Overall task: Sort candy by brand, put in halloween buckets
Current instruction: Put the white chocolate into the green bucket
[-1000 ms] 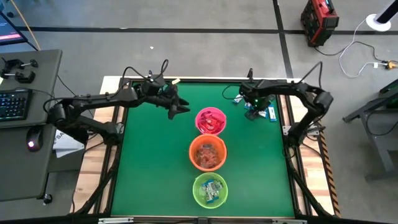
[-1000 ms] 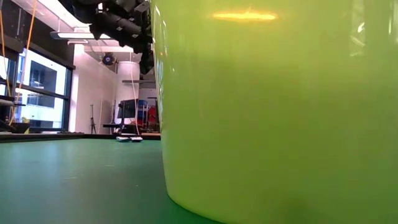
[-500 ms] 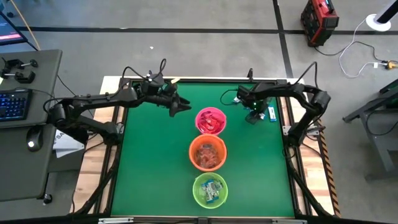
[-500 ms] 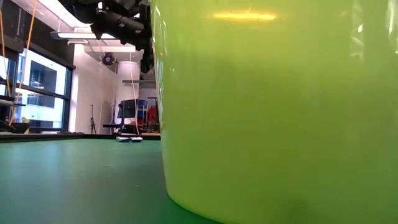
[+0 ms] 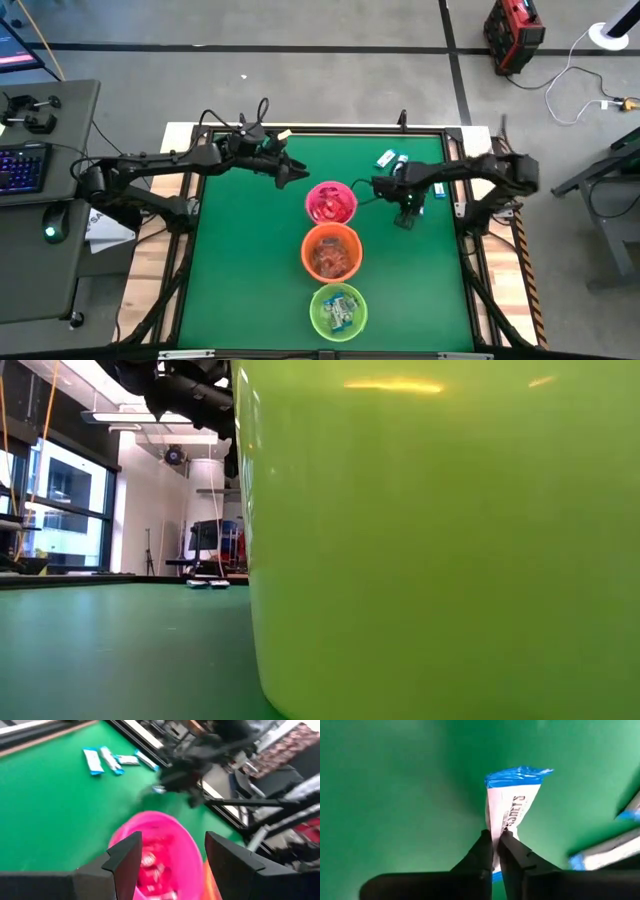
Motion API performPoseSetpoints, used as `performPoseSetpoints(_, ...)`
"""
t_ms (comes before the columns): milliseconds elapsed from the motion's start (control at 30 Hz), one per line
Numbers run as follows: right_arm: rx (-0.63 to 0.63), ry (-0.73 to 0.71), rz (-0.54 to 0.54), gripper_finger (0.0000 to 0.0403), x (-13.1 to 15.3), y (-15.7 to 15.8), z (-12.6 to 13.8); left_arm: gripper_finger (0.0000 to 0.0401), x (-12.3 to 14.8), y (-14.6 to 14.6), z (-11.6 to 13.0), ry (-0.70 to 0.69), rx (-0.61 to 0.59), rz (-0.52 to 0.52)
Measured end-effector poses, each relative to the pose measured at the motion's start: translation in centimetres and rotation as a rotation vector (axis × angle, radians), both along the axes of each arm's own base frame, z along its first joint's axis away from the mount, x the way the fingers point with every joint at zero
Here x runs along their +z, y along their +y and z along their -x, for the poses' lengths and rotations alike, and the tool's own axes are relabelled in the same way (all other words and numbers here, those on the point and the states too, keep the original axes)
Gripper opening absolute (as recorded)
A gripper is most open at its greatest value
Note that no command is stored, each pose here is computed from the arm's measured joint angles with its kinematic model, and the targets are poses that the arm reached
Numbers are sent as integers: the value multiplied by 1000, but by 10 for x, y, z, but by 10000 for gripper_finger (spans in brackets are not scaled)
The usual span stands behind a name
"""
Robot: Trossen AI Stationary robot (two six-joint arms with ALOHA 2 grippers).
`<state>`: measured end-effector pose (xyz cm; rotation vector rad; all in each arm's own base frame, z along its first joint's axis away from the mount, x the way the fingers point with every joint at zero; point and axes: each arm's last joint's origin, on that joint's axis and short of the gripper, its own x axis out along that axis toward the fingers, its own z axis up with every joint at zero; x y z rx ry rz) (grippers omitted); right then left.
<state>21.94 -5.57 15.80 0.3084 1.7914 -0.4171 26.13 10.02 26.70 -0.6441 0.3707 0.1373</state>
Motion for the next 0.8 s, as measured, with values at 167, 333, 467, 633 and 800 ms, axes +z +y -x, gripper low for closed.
performPoseSetpoints(167,-33,-96,33,4,36,35,14,207,0,3,0,15,89,-34)
performPoseSetpoints(333,-165,-175,127,1,71,57,47,207,0,5,1,18,146,-60)
performPoseSetpoints(467,-293,-291,134,1,92,67,71,207,0,6,1,20,155,-63)
performPoseSetpoints(633,-311,-547,84,0,108,77,78,207,0,5,0,6,184,44)
performPoseSetpoints(800,-176,-896,-110,0,126,95,51,207,3,-7,-4,-32,86,202)
